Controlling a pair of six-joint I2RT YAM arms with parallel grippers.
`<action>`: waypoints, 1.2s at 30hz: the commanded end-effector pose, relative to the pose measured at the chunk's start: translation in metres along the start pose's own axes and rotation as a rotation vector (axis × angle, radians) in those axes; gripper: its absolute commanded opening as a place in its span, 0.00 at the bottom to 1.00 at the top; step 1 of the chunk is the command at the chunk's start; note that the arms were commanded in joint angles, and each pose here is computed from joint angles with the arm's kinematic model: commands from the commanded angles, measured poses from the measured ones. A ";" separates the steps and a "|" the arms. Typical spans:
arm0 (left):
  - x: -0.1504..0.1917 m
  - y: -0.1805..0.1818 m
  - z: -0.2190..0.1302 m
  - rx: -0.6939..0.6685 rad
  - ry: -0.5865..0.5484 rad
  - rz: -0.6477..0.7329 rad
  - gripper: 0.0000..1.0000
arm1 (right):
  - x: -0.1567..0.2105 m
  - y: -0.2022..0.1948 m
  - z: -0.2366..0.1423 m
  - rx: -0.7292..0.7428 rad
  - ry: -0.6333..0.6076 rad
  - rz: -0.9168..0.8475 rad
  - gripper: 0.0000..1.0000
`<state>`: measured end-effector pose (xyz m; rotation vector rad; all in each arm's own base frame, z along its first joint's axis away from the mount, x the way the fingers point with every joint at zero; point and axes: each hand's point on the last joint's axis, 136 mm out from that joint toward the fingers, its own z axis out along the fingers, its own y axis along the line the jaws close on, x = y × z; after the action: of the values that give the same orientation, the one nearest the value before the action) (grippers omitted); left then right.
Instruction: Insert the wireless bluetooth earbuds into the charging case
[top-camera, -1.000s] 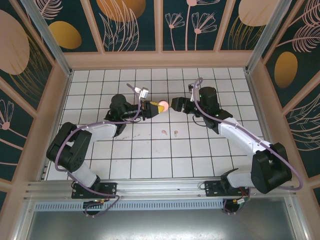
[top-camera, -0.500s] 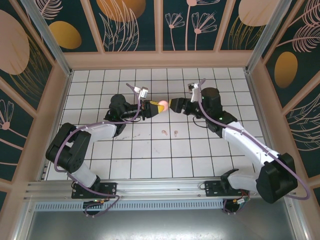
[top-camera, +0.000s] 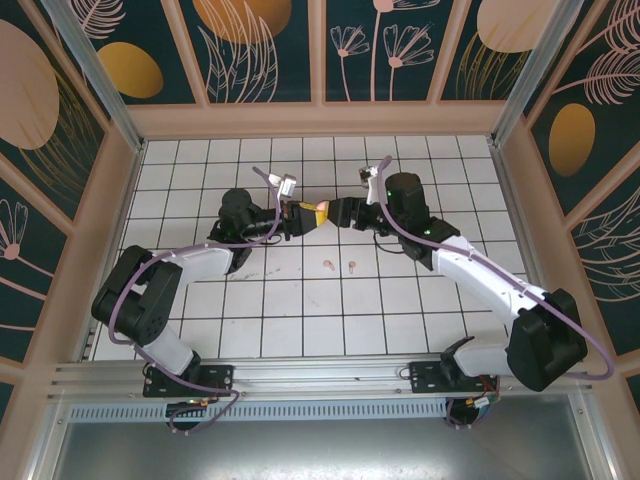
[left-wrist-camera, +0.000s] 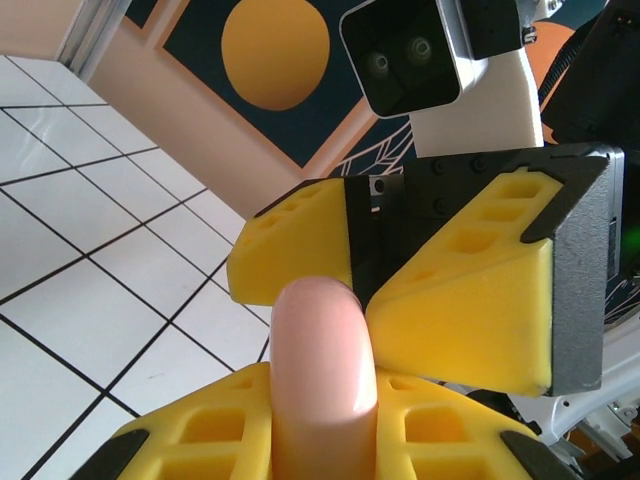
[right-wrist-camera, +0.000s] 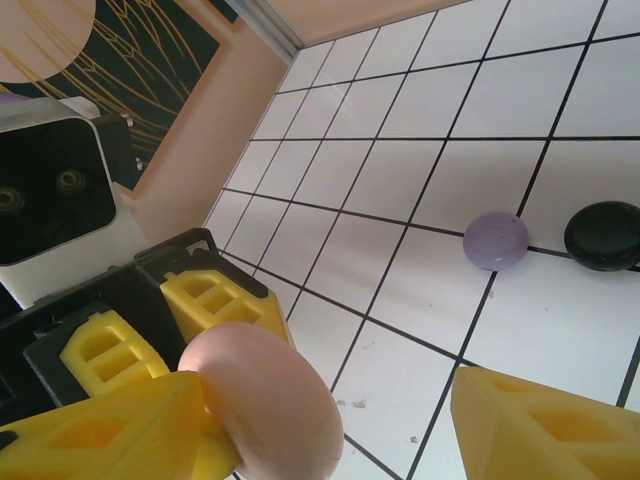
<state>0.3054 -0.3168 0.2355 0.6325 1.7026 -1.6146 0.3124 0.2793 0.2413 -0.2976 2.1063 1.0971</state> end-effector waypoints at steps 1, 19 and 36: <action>-0.021 -0.035 -0.002 0.082 -0.027 0.112 0.00 | 0.006 -0.036 0.000 0.084 -0.006 0.032 0.65; -0.024 -0.034 -0.003 0.057 -0.045 0.123 0.00 | 0.003 -0.036 -0.011 0.079 -0.017 0.061 0.63; -0.074 -0.018 -0.040 -0.280 -0.348 0.331 0.00 | 0.088 -0.071 -0.012 0.402 0.259 0.125 0.59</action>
<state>0.3260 -0.2842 0.2862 0.4811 1.5227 -1.2816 0.2840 0.2391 0.1616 -0.1176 2.4568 0.8281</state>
